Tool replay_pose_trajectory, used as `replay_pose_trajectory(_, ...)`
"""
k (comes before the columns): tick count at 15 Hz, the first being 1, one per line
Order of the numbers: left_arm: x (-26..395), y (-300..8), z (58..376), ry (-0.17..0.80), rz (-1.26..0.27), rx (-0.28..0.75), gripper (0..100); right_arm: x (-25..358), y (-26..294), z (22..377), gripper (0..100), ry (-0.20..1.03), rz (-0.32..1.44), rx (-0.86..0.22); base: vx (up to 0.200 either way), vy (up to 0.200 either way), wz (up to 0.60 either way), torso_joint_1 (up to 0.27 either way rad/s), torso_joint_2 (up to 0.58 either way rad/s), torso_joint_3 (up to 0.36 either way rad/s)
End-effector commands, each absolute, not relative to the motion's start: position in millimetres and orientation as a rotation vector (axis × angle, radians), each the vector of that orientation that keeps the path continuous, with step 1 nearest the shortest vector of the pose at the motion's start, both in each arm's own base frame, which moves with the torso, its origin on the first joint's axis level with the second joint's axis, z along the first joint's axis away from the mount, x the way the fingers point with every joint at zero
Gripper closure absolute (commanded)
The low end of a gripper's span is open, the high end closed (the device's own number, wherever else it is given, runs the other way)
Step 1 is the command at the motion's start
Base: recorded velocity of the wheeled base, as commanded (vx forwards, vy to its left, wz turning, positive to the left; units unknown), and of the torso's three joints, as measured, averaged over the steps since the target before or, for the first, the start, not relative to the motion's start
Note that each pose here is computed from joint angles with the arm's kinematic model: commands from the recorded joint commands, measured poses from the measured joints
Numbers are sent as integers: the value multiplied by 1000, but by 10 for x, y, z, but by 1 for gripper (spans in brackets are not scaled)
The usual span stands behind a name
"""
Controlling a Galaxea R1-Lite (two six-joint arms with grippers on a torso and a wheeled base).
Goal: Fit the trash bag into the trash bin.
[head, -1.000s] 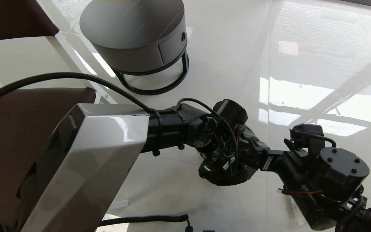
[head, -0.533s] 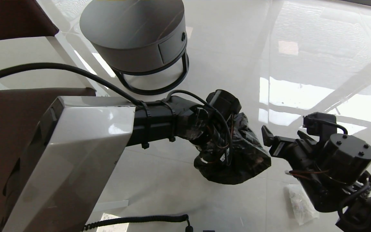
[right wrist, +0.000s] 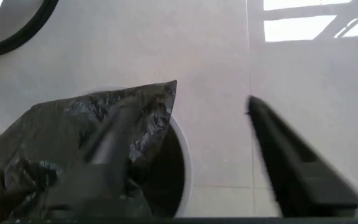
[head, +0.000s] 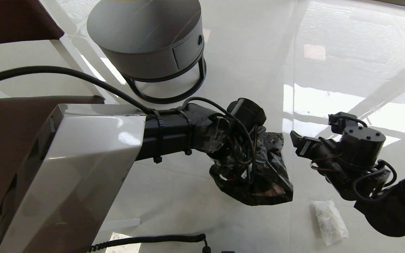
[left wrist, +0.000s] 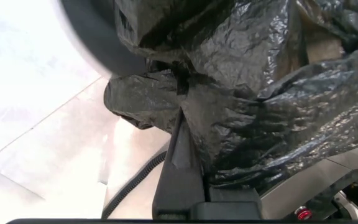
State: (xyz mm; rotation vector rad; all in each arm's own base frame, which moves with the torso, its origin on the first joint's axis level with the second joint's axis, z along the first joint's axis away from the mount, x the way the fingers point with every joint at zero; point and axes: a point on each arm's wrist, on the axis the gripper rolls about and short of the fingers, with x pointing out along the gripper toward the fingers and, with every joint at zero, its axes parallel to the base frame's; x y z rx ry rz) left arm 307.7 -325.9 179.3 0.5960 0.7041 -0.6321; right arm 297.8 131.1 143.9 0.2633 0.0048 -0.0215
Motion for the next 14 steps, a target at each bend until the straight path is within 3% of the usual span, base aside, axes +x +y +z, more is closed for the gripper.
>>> replay_pose_trajectory(1, 3086, -3269, 1759, 711, -632, 600, 100, 3184, 1361, 1332, 100, 31, -29, 267, 0, 0, 0, 0, 0, 0)
replay_pose_trajectory(9, 3071, -3303, 1734, 713, -635, 595, 100, 3686, 1560, 943, 100, 86, -12, 297, 0, 0, 0, 0, 0, 0)
replay_pose_trajectory(14, 3007, -3314, 1815, 696, -644, 590, 100, 3655, 1752, 672, 100, 169, 23, 306, 0, 0, 0, 0, 0, 0)
